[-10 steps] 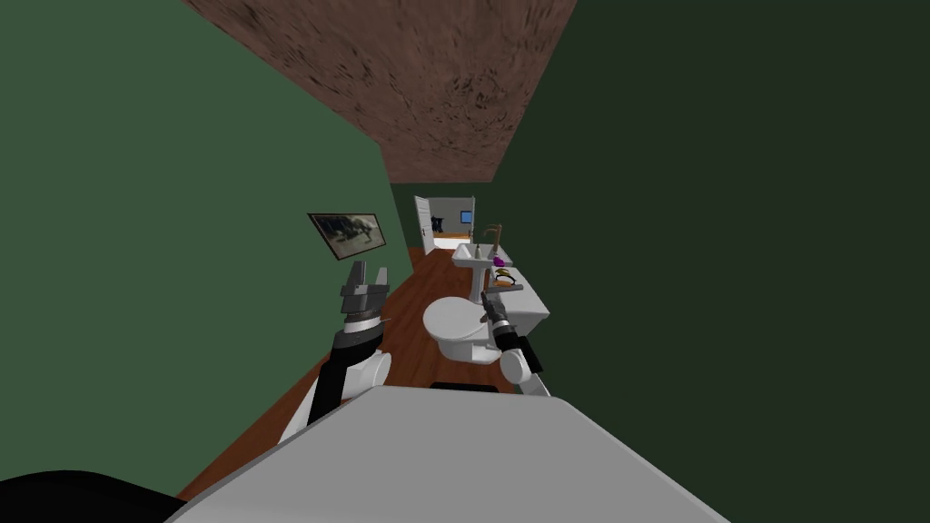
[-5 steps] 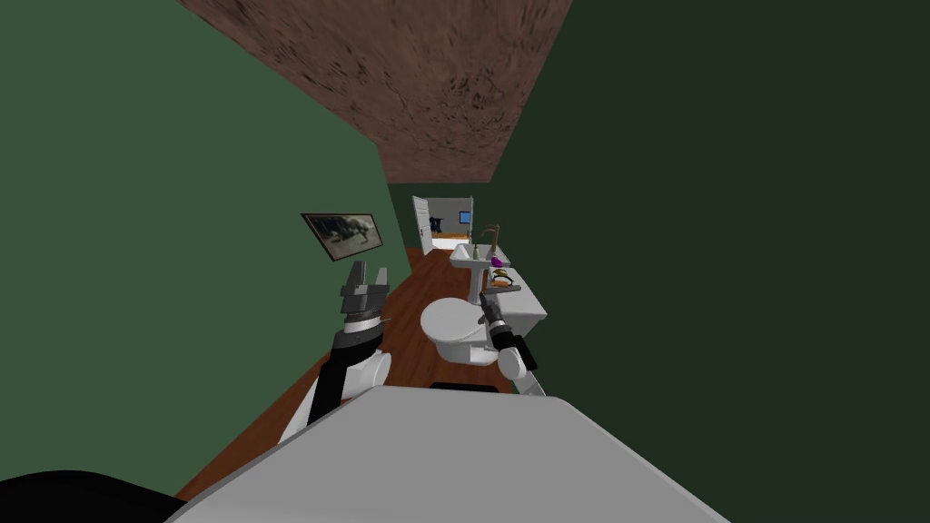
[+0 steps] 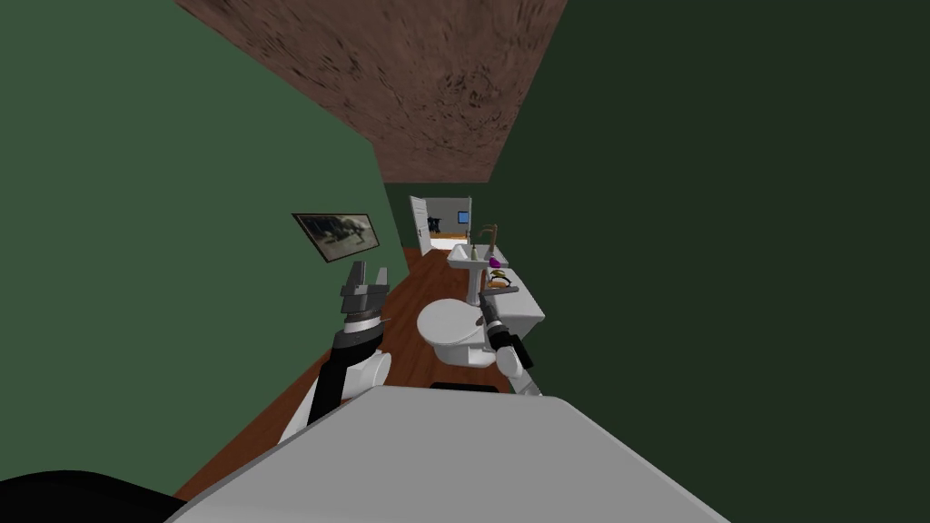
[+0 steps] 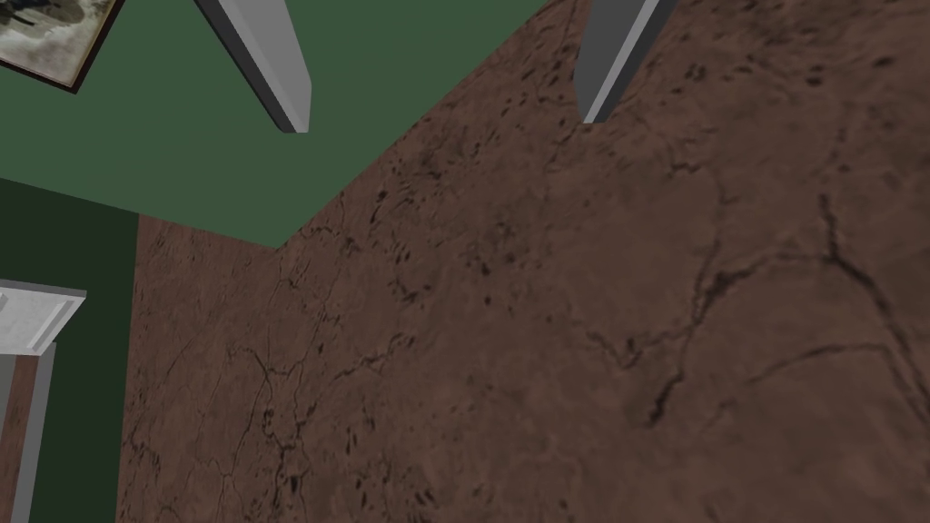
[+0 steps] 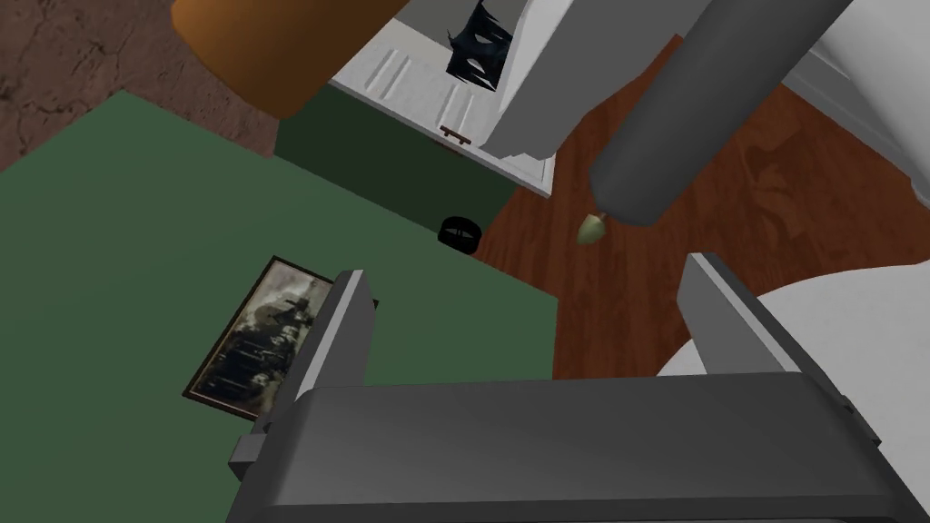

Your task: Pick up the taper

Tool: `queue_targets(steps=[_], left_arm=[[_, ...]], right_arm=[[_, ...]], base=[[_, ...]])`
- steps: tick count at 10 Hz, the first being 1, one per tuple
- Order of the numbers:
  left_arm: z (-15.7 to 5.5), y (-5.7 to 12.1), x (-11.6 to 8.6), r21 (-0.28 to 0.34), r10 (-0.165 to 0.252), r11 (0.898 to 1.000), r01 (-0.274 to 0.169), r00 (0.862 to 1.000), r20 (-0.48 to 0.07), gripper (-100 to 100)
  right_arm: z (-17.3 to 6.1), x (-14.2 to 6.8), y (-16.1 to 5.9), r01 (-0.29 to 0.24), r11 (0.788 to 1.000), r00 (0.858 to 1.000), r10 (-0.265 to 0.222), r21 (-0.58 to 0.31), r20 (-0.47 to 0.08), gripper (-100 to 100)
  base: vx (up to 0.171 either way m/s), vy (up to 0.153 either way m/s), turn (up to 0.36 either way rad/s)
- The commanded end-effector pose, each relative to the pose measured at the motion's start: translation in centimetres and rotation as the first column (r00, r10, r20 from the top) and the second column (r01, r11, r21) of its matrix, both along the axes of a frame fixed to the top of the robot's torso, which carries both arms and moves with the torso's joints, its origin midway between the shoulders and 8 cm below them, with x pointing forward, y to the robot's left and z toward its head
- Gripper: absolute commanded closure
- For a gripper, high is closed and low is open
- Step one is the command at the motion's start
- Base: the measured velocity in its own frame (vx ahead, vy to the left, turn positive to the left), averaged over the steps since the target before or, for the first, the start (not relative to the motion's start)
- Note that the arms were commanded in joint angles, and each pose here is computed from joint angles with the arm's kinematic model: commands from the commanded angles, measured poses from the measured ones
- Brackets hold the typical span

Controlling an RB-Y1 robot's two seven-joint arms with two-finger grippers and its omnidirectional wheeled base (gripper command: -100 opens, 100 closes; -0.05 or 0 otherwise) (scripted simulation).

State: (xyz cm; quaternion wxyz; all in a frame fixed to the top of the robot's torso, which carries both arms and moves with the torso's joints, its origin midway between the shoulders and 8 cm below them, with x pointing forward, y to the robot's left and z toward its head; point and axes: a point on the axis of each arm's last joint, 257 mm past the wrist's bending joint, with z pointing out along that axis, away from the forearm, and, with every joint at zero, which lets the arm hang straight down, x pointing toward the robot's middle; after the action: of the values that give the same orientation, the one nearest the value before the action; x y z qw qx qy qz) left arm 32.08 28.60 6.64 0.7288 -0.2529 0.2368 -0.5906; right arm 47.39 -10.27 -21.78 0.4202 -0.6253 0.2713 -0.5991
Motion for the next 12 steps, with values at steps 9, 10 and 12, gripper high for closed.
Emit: queue_targets(steps=[9, 10, 12], left_arm=[[0.0, 0.0, 0.0, 0.000, 0.000, 1.000, 0.000, 1.000, 0.000, 0], [0.0, 0.0, 0.0, 0.000, 0.000, 1.000, 0.000, 1.000, 0.000, 0], [0.0, 0.0, 0.0, 0.000, 0.000, 1.000, 0.000, 1.000, 0.000, 0]], right_arm=[[-2.6, 1.2, 1.6, -0.001, 0.917, 0.987, 0.064, 0.399, -0.145, -100], [-2.8, 1.3, 1.6, 0.005, 0.902, 0.985, 0.069, 0.432, -0.156, -100], [-3.1, 1.4, 1.7, 0.014, 0.879, 0.982, 0.077, 0.476, -0.172, -100]], base=[[0.064, -0.032, -0.035], [0.080, -0.025, -0.029], [0.059, -0.016, -0.030]])
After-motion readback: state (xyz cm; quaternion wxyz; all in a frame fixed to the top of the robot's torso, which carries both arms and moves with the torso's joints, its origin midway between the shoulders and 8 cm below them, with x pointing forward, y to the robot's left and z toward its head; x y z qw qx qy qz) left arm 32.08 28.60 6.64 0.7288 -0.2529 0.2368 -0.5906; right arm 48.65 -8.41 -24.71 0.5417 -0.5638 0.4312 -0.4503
